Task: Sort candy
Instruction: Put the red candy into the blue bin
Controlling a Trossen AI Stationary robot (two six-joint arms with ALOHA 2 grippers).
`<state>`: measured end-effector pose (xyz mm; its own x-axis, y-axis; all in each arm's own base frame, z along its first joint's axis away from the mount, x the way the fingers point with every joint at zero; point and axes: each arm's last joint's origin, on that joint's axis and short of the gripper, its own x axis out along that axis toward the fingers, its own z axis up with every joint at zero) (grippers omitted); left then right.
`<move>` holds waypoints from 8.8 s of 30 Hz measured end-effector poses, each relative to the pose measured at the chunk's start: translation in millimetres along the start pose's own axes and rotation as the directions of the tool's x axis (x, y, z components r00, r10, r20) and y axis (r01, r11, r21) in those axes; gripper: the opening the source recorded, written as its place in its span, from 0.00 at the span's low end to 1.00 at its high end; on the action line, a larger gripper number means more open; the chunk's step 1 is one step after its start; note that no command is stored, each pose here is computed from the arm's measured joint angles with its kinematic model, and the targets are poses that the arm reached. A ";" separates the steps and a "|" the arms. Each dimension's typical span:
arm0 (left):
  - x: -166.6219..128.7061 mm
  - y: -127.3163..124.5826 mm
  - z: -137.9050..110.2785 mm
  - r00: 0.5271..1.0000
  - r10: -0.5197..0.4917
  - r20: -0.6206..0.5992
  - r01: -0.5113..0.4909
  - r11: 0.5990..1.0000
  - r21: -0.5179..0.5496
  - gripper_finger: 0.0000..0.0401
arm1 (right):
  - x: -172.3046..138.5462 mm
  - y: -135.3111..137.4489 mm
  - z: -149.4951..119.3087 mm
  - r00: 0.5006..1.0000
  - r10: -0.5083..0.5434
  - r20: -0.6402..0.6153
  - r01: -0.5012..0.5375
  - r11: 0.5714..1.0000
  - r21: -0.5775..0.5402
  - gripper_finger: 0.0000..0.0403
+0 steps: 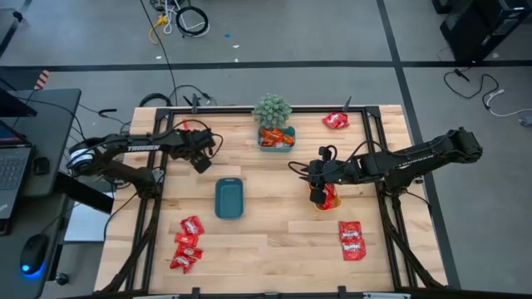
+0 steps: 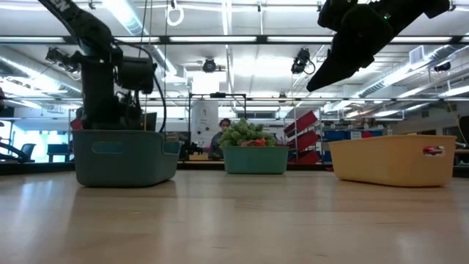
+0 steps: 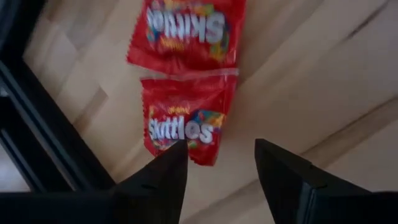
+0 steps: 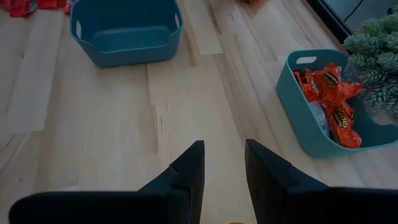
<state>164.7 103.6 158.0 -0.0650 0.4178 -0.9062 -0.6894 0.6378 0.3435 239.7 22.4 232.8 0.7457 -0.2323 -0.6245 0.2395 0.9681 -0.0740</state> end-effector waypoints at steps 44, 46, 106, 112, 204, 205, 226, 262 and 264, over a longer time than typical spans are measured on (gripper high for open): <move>-171.6 -76.8 19.7 0.861 -0.501 0.083 0.378 0.741 0.555 0.00 | 0.0 0.0 1.5 1.000 -0.012 0.017 0.013 0.999 -0.036 0.19; -175.0 -83.9 12.2 0.854 -0.514 0.075 0.378 0.714 0.589 0.00 | 0.0 0.0 1.5 1.000 -0.012 0.017 0.013 0.999 -0.036 0.20; -69.5 -8.4 52.9 0.969 -0.220 0.114 0.182 0.944 0.274 0.02 | 0.0 -0.1 2.1 1.000 -0.011 0.023 0.013 0.998 -0.056 0.22; -53.1 1.3 58.7 0.966 -0.255 0.040 0.236 0.936 0.263 0.13 | 0.1 -0.2 2.1 1.000 -0.012 0.022 0.013 0.998 -0.056 0.23; -76.9 -159.0 -5.6 0.921 -0.389 -0.001 0.178 0.419 0.890 0.14 | 5.9 -20.9 4.6 0.997 -0.082 0.013 0.082 0.996 -0.023 0.27; -75.8 -159.2 -5.2 0.927 -0.376 0.009 0.163 0.423 0.891 0.16 | 5.9 -20.9 4.6 0.997 -0.082 0.013 0.082 0.996 -0.024 0.26; -115.1 -143.1 16.2 0.869 -0.485 0.102 0.201 0.532 0.822 0.29 | 10.9 -50.0 4.8 0.973 -0.228 -0.017 0.229 0.971 0.067 0.43; -79.1 -40.3 37.1 -0.053 -0.815 0.577 0.363 0.523 0.771 0.04 | 78.3 -219.1 -86.8 0.666 -0.476 -0.574 0.597 0.801 0.029 0.48; -77.3 -37.7 38.0 -0.046 -0.808 0.587 0.366 0.533 0.763 0.03 | 80.9 -225.6 -93.1 0.652 -0.477 -0.589 0.611 0.791 0.036 0.47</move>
<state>223.2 71.8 224.5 0.9837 -0.1550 -0.0910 0.1591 0.9865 0.0398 188.1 -206.1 126.6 0.0055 -0.5576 -0.8301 0.6676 0.6201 -0.4121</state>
